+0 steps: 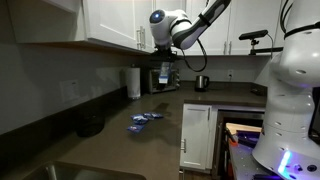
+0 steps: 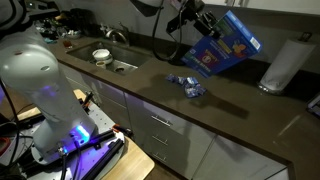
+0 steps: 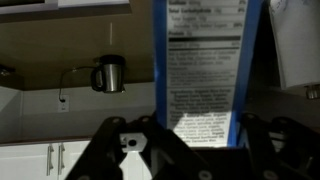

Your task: Put the contents of the box on the counter

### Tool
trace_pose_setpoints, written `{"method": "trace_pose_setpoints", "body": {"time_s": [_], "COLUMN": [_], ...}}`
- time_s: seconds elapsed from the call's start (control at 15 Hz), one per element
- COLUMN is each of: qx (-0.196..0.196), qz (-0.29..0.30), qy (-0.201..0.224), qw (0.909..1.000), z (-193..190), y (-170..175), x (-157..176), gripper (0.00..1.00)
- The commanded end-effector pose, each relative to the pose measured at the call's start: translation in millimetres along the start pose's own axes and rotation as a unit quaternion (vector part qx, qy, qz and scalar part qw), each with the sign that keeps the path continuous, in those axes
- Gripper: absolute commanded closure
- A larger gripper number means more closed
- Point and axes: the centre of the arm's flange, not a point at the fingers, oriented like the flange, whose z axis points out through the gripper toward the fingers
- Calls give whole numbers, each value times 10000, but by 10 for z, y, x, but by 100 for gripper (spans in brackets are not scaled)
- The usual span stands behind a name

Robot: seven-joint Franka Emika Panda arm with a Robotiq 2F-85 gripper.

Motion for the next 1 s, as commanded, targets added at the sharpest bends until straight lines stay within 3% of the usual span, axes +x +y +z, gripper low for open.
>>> {"method": "trace_pose_setpoints", "body": {"time_s": [0.0, 0.47, 0.93], "qx": [-74, -168, -447], "qz": [88, 74, 336], "qy": [70, -23, -664], "qw": [9999, 9998, 9962], "z": [-23, 24, 245], "y": [97, 123, 165], "x": [6, -18, -99], "gripper": [46, 39, 41]}}
